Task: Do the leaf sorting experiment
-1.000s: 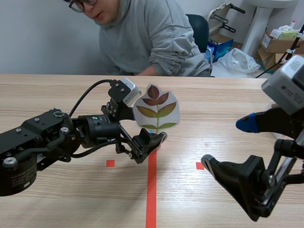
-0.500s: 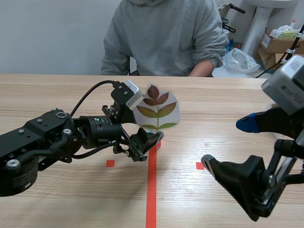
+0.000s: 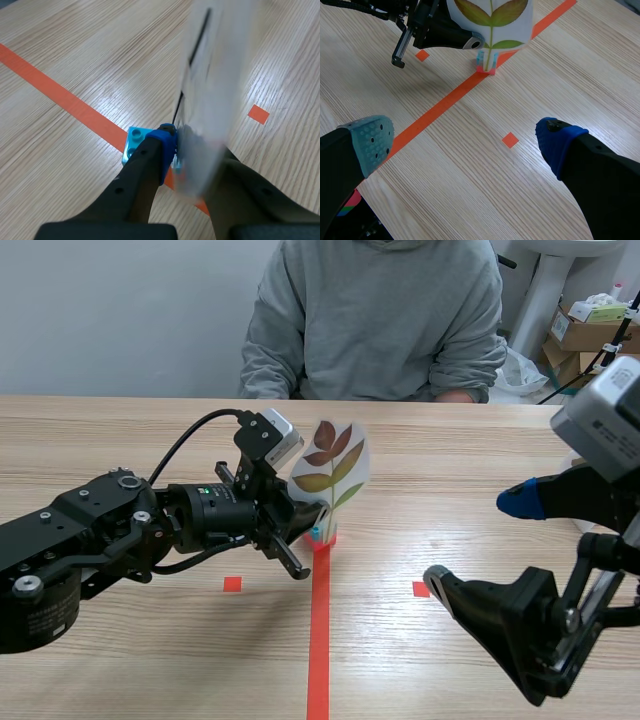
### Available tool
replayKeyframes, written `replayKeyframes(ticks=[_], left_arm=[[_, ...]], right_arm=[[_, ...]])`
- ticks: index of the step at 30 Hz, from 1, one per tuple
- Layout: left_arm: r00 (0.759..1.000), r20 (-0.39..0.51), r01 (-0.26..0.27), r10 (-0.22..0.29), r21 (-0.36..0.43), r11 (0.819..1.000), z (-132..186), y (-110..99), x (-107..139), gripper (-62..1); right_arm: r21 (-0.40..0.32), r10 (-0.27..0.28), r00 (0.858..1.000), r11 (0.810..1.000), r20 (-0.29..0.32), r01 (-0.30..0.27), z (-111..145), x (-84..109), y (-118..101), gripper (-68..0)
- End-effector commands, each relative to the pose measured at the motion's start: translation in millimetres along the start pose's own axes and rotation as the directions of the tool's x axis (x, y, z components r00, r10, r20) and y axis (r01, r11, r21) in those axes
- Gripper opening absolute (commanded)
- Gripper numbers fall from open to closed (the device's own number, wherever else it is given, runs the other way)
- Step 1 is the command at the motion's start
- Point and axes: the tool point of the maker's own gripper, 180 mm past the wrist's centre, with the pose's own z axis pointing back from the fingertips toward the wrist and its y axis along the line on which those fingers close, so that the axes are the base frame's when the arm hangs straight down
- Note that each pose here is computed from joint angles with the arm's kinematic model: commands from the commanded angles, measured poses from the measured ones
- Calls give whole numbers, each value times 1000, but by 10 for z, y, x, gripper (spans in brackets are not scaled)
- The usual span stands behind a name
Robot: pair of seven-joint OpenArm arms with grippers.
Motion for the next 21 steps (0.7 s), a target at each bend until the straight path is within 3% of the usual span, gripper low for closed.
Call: replayKeyframes(ticks=[1, 7, 9, 11, 14, 18, 21], left_arm=[[998, 58, 8, -8, -7, 1000, -42, -23, 208, -569], [998, 68, 6, -6, 3, 1000, -29, 12, 238, -569], [996, 95, 1, -4, 33, 999, 13, 120, 316, -569], [992, 129, -28, 12, 123, 992, 109, 390, 403, -569], [987, 161, -69, 18, 311, 948, 388, 965, 482, -569], [987, 162, -94, 19, 466, 880, 775, 1551, 484, -569], [990, 136, -99, 25, 566, 818, 1050, 1938, 406, -569]], right_arm=[[-4, 9, 1000, 1000, 12, -9, 2, 38, -32, -97], [-4, 9, 1000, 1000, 12, -9, 2, 38, -32, -97], [-4, 9, 1000, 1000, 12, -9, 2, 38, -32, -97], [-4, 9, 1000, 1000, 12, -9, 2, 38, -32, -97], [-4, 8, 1000, 1000, 12, -8, 2, 39, -32, -97], [-4, 8, 1000, 1000, 13, -8, 2, 40, -31, -97], [-4, 8, 1000, 1000, 13, -8, 2, 40, -31, -97]])
